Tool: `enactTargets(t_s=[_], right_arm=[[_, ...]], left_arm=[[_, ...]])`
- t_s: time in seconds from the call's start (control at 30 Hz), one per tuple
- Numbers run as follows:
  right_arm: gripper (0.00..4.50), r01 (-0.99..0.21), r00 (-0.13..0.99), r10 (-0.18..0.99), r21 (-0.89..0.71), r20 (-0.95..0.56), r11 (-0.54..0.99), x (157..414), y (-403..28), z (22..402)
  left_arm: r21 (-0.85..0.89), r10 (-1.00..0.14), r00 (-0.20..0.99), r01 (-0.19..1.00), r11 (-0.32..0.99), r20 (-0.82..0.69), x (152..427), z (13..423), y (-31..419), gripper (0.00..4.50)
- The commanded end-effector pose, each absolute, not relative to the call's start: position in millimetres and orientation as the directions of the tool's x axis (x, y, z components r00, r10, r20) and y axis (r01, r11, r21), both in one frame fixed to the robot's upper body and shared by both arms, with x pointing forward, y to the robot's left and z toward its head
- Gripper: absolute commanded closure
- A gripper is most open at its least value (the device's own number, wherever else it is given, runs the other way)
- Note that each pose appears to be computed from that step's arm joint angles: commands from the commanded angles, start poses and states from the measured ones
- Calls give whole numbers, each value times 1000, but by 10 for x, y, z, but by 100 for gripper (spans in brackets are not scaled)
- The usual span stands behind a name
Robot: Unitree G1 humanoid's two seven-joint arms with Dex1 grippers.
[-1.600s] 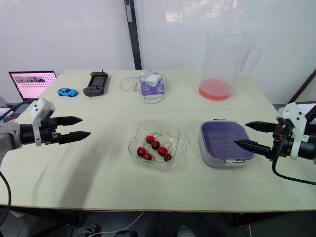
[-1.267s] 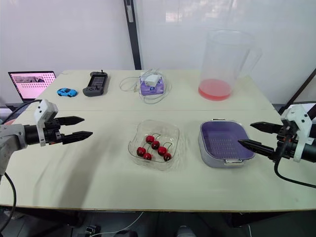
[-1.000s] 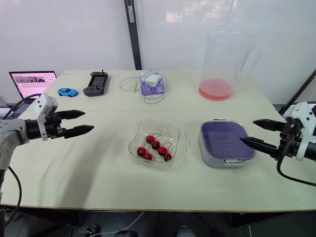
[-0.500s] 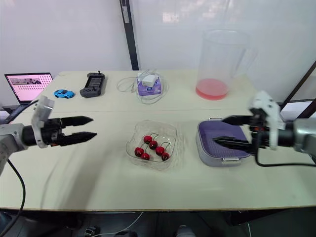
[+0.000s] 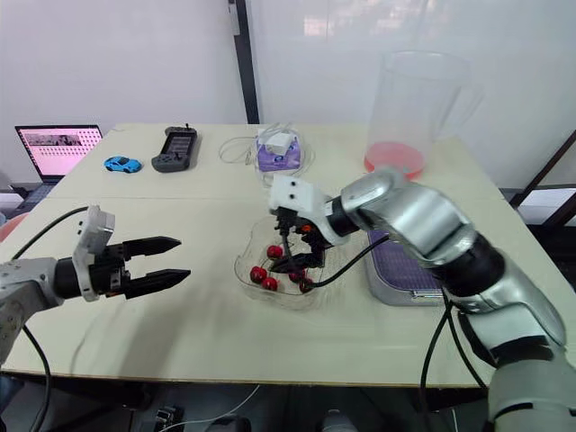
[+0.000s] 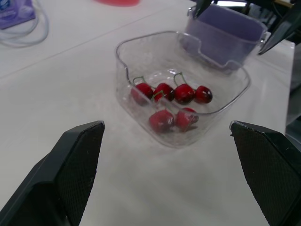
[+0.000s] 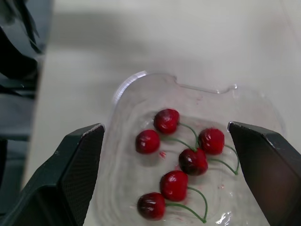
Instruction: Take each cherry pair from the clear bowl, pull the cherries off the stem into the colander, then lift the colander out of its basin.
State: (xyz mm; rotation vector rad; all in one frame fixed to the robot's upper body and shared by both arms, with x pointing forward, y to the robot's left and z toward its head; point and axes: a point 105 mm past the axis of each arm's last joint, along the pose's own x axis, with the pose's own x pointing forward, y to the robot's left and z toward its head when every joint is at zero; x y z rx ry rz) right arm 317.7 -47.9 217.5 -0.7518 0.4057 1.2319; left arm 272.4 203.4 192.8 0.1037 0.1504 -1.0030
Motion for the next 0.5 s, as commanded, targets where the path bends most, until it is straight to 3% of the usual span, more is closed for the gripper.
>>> enactTargets(t_s=[0.03, 0.17, 0.5], right_arm=[[28, -936, 346, 654, -296, -673, 190, 3330, -396, 2032], [179, -923, 383, 612, -319, -692, 217, 3471, -328, 1831], [179, -914, 404, 571, -289, -714, 285, 3576, -332, 1652]], left_arm=[[102, -819, 556, 831, 547, -141, 2700, 2073, 2037, 0], [121, -806, 576, 817, 563, -136, 2688, 2085, 2063, 0], [121, -794, 593, 805, 580, -138, 2681, 2084, 2067, 0]])
